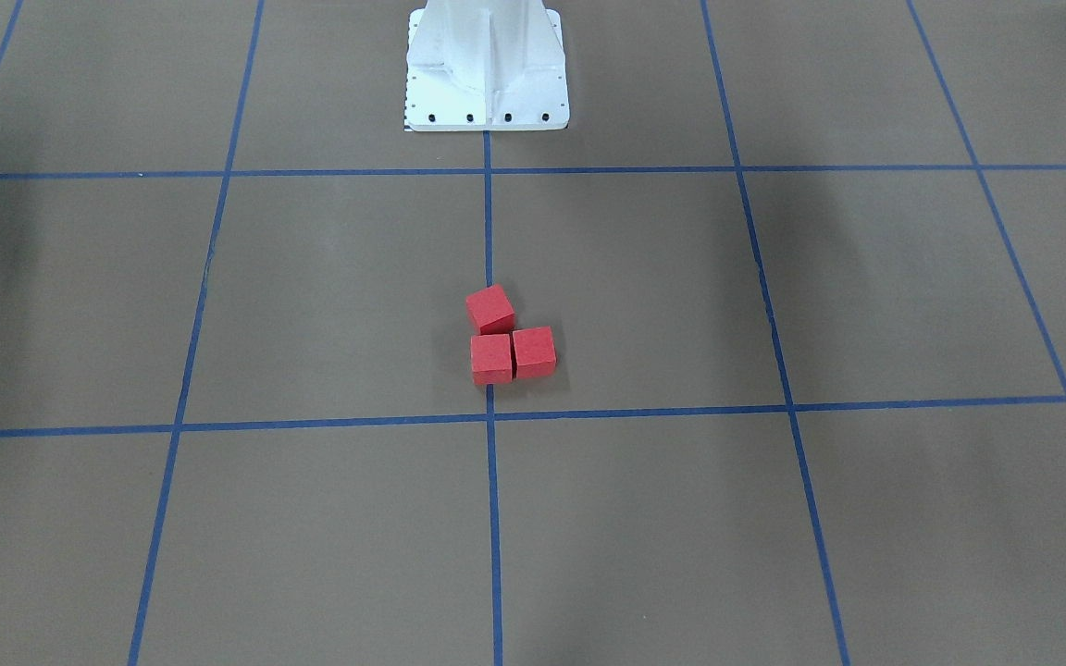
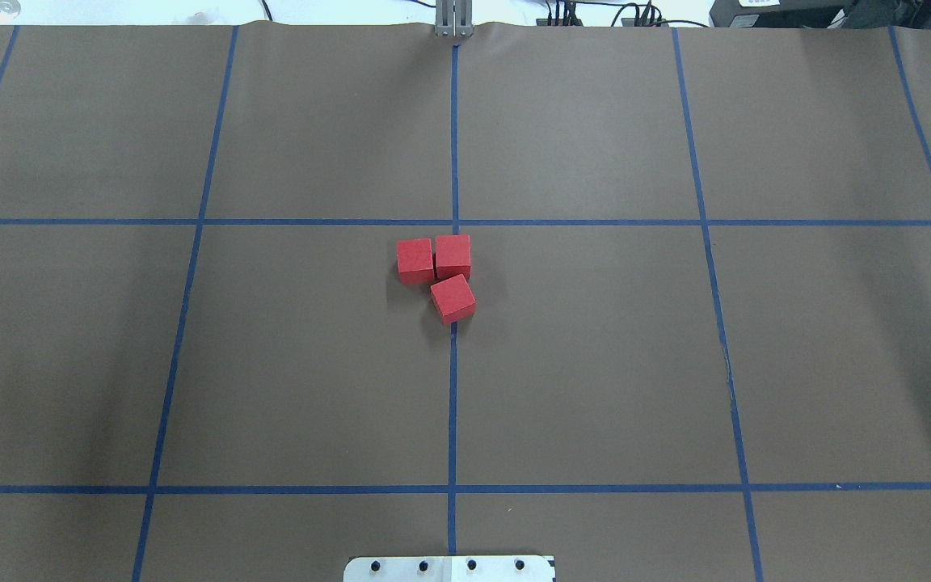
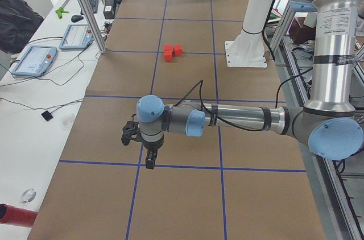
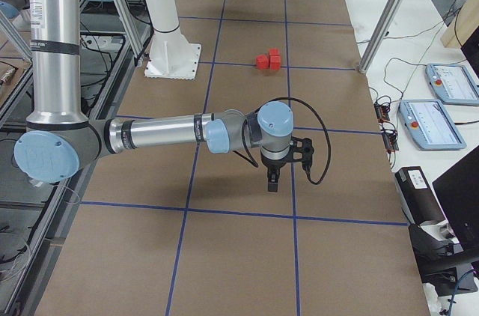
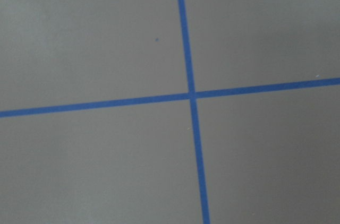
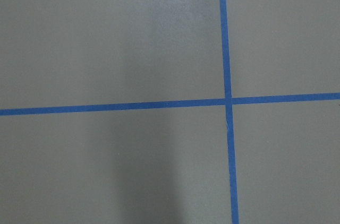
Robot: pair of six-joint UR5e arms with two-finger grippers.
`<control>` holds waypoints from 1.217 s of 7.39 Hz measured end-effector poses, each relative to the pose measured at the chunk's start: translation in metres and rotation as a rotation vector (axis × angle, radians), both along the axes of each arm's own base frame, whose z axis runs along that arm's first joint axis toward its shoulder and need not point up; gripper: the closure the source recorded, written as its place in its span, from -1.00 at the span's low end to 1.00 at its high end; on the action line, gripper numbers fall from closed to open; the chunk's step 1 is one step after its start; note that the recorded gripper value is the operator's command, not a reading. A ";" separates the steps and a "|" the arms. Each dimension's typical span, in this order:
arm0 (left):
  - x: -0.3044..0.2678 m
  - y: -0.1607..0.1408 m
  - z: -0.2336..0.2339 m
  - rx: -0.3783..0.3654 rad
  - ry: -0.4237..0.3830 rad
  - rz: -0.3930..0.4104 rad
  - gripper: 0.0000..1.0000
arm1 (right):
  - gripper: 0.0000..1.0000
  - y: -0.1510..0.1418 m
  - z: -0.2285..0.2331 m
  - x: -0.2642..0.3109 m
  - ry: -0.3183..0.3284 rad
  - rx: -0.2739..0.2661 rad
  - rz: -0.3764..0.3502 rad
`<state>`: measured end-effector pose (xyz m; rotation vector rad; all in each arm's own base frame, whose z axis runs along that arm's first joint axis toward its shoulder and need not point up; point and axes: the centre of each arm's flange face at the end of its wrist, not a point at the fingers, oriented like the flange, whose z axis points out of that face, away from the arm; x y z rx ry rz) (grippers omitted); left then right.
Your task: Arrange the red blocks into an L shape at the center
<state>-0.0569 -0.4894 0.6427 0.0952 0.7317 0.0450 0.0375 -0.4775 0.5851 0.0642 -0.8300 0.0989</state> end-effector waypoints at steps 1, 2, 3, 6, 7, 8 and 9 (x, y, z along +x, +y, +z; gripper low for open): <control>-0.001 -0.003 -0.001 0.013 0.003 0.001 -1.00 | -0.98 0.006 0.006 0.004 -0.003 -0.011 0.004; -0.001 -0.005 -0.010 0.035 0.003 -0.003 -1.00 | -0.98 0.011 0.012 0.006 -0.002 -0.019 0.003; -0.002 -0.005 -0.016 0.049 0.002 -0.006 -1.00 | -0.98 0.016 0.019 0.007 0.002 -0.021 -0.004; -0.001 -0.004 -0.016 0.051 -0.001 -0.007 -1.00 | -0.98 0.017 0.008 0.012 0.009 -0.021 -0.003; -0.001 -0.004 -0.015 0.049 0.000 -0.006 -1.00 | -0.98 0.019 -0.004 0.013 0.011 -0.035 -0.001; -0.001 -0.003 -0.014 0.047 0.000 -0.005 -1.00 | -0.98 0.022 -0.012 0.013 0.012 -0.048 -0.002; -0.001 -0.003 -0.013 0.046 0.000 -0.004 -1.00 | -0.98 0.024 -0.013 0.013 0.013 -0.054 -0.004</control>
